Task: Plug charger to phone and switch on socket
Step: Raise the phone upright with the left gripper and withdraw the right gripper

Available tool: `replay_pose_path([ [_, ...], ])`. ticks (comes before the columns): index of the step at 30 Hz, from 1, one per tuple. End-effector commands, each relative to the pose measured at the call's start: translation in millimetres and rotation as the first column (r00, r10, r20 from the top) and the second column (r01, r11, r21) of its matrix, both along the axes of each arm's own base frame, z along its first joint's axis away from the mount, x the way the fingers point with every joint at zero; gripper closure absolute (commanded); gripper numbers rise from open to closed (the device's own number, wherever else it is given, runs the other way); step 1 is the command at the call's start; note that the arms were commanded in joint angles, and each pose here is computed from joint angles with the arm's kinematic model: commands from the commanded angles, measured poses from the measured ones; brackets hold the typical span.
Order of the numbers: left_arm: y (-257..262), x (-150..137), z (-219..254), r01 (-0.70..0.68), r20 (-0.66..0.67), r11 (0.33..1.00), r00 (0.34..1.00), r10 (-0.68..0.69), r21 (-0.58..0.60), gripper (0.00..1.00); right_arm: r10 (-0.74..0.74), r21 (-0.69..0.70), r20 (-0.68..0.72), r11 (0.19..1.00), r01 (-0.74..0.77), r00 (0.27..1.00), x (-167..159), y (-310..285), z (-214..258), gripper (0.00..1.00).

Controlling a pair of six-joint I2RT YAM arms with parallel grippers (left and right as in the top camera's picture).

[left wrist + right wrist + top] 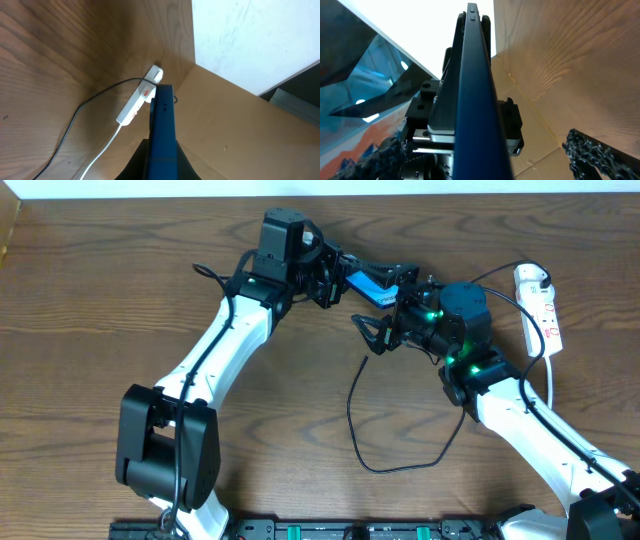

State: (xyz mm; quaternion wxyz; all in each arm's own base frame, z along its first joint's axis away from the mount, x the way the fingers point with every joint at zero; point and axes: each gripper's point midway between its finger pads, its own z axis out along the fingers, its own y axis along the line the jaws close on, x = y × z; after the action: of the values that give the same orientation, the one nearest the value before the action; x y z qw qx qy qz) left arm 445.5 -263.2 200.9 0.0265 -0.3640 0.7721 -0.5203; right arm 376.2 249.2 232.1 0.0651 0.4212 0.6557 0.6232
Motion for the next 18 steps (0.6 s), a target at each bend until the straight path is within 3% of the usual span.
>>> replay_pose_path([
  [1, 19, 10, 21, -0.013, 0.063, 1.0, 0.998, 0.014, -0.02, 0.93, 0.028, -0.018, 0.06, 0.999, -0.027, 0.998, 2, -4, 11, 0.01],
  [6, 56, 25, 24, -0.042, 0.102, 0.999, 0.994, 0.043, -0.015, 0.93, 0.078, -0.051, 0.115, 0.996, -0.072, 0.99, 2, -13, 12, 0.01],
  [9, 95, 36, 28, -0.051, 0.168, 0.999, 0.984, 0.051, -0.002, 0.93, 0.151, -0.124, 0.218, 0.984, -0.126, 0.964, 1, -24, 15, 0.01],
  [14, 132, 35, 38, 0.027, 0.292, 1.0, 0.956, -0.026, 0.002, 0.93, 0.229, -0.272, 0.375, 0.954, -0.13, 0.898, 4, -37, 14, 0.01],
  [18, 151, 27, 49, 0.112, 0.398, 0.994, 0.912, -0.104, 0.003, 0.93, 0.25, -0.327, 0.366, 0.936, -0.128, 0.896, 4, -40, 2, 0.01],
])
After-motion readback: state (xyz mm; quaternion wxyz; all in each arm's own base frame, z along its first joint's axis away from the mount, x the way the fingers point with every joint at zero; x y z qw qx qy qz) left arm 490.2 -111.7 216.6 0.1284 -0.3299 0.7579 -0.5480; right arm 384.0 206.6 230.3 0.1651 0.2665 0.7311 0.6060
